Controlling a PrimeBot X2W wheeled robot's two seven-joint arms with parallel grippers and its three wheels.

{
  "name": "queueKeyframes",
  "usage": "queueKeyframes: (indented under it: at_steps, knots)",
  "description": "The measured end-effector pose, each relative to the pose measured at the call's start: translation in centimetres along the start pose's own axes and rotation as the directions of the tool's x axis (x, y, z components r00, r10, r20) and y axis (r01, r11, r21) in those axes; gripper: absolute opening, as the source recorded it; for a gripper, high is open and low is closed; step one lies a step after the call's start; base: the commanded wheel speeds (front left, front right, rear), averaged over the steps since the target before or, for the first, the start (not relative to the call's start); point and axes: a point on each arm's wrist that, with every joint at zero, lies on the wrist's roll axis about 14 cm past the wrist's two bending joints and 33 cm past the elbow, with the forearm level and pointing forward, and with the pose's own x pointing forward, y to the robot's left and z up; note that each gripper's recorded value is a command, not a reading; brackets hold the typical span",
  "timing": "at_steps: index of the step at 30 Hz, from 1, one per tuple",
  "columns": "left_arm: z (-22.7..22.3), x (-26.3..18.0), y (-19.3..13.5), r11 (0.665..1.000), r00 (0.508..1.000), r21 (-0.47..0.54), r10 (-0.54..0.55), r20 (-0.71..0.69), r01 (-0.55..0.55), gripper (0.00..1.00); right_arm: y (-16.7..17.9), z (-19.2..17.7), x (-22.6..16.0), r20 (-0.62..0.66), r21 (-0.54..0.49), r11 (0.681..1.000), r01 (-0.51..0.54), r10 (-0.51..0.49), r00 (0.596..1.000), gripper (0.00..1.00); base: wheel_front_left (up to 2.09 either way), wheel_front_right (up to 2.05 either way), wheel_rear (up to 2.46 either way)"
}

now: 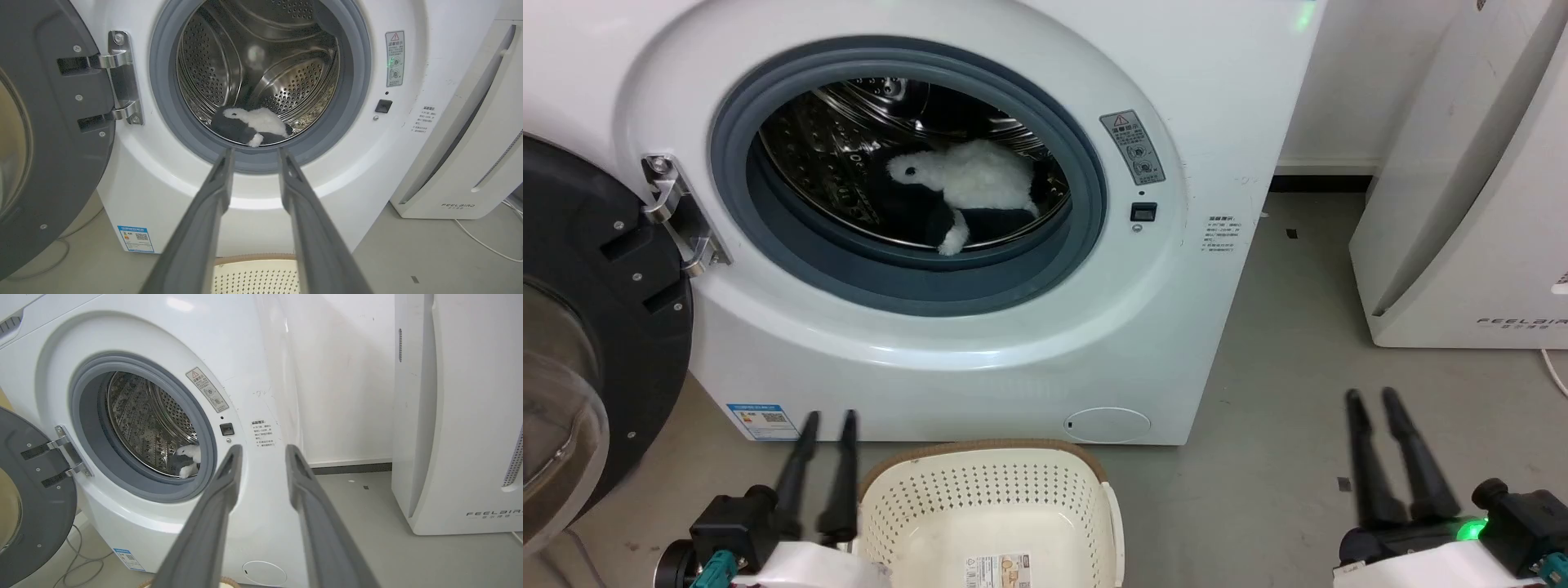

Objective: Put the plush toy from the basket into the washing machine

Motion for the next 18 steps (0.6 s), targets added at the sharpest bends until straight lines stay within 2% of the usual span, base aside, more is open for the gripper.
queueKeyframes:
  at_steps: [18]
  knots:
    - [-0.01,0.09,-0.16,1.0,1.0,0.018,0.001,-0.013,-0.001,0.0,0.01,-0.23,-0.06,-0.025,-0.021,1.0,-0.003,0.003,1.0,0.0,0.0,0.0,0.0]
